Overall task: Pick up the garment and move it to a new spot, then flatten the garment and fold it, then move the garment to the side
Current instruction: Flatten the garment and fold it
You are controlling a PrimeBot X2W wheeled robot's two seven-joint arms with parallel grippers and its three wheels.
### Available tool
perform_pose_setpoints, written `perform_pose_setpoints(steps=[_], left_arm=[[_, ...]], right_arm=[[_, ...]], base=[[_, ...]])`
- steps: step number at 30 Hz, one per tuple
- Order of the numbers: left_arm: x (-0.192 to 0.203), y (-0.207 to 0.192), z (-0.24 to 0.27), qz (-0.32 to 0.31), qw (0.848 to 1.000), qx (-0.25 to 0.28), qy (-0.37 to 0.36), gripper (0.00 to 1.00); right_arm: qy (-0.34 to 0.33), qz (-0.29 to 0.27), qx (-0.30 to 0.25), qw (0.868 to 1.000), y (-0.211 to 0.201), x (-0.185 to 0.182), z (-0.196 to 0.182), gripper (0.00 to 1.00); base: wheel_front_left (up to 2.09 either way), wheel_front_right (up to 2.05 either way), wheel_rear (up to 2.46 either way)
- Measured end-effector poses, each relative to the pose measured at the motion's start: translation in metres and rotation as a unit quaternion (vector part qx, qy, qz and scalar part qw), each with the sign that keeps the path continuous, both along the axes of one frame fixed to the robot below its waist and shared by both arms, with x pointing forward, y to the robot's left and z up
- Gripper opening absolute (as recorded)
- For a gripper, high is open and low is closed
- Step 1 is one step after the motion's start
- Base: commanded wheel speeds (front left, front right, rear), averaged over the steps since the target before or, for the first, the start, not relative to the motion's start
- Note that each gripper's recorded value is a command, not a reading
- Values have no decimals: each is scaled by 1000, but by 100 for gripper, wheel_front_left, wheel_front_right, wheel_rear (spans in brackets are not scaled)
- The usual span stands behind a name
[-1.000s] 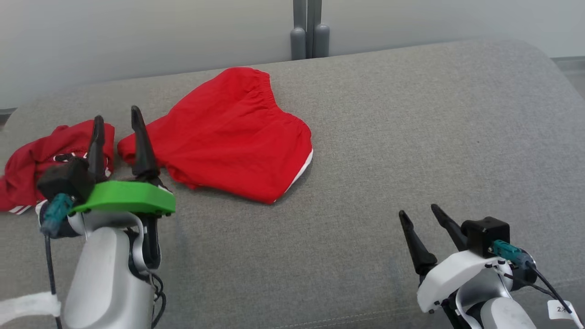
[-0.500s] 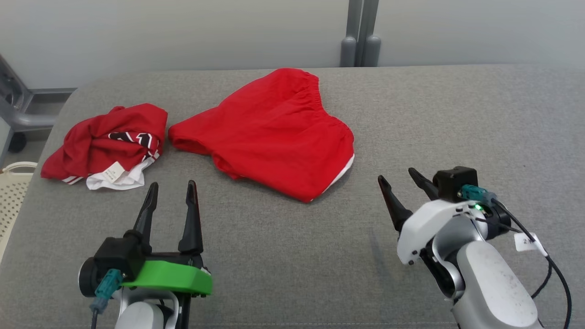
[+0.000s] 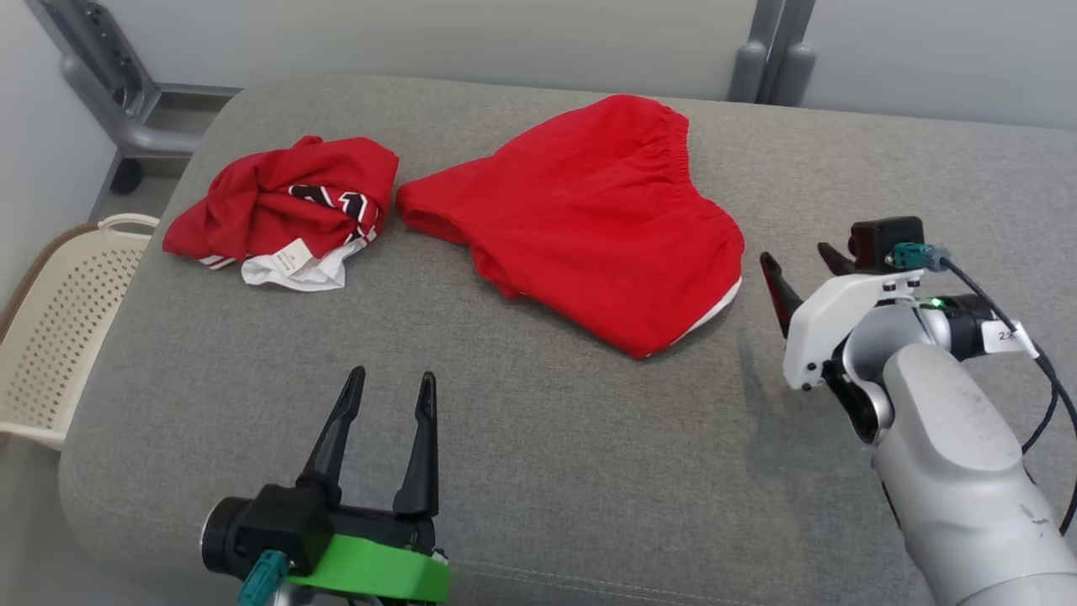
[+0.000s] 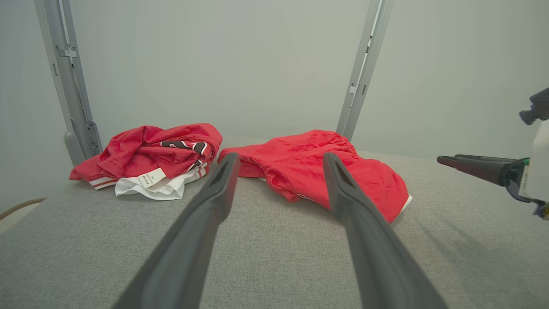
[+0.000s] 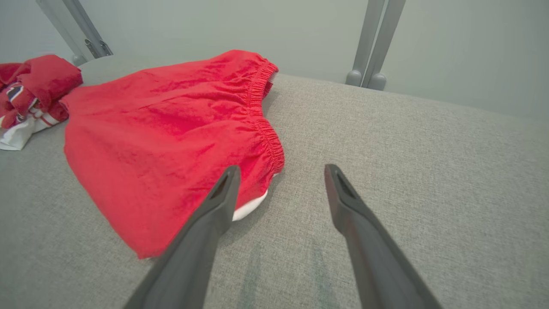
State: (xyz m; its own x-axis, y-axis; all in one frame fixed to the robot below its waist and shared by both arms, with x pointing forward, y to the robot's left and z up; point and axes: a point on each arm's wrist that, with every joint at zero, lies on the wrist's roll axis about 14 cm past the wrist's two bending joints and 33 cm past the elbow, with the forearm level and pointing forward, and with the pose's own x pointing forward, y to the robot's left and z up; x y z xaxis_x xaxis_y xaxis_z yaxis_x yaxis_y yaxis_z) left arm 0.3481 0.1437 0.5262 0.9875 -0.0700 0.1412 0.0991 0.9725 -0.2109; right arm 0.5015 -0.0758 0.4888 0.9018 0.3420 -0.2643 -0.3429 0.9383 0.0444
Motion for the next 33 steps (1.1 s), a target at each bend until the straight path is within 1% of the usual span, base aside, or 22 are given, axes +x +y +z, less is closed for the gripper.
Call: perform_pose_setpoints(steps=[8,13,17,21,22,23,24,25,26,30,33], left_arm=[[-4,-4,0,-4,1000,8,1,100],[-5,0,-4,6,1000,9,10,100],[-7,5,-12,18,999,10,25,100],[-9,11,-18,30,999,12,38,100],[-9,12,-19,32,999,13,40,100],[-10,13,-20,35,998,13,42,100],[-11,15,-22,37,998,13,45,100],[-11,16,-23,39,998,13,47,100],[-12,16,-24,41,998,14,48,100],[-12,18,-27,43,998,15,53,100],[-11,18,-27,45,997,13,54,100]], right_arm=[[40,-14,-32,999,-9,37,-27,100],[74,-4,-36,997,4,50,-49,100],[100,18,-32,994,27,53,-66,100],[137,25,-37,990,34,52,-87,100],[149,25,-38,988,34,51,-93,89],[157,25,-39,987,34,50,-97,67],[160,25,-35,986,36,51,-98,43],[160,26,-32,986,38,52,-98,28],[159,27,-29,986,41,53,-97,0],[151,36,-24,988,51,53,-94,0],[139,49,-9,989,67,52,-83,0]], base=[[0,0,0],[0,0,0],[0,0,0],[0,0,0],[0,0,0],[0,0,0],[0,0,0],[0,0,0],[0,0,0],[0,0,0],[0,0,0]])
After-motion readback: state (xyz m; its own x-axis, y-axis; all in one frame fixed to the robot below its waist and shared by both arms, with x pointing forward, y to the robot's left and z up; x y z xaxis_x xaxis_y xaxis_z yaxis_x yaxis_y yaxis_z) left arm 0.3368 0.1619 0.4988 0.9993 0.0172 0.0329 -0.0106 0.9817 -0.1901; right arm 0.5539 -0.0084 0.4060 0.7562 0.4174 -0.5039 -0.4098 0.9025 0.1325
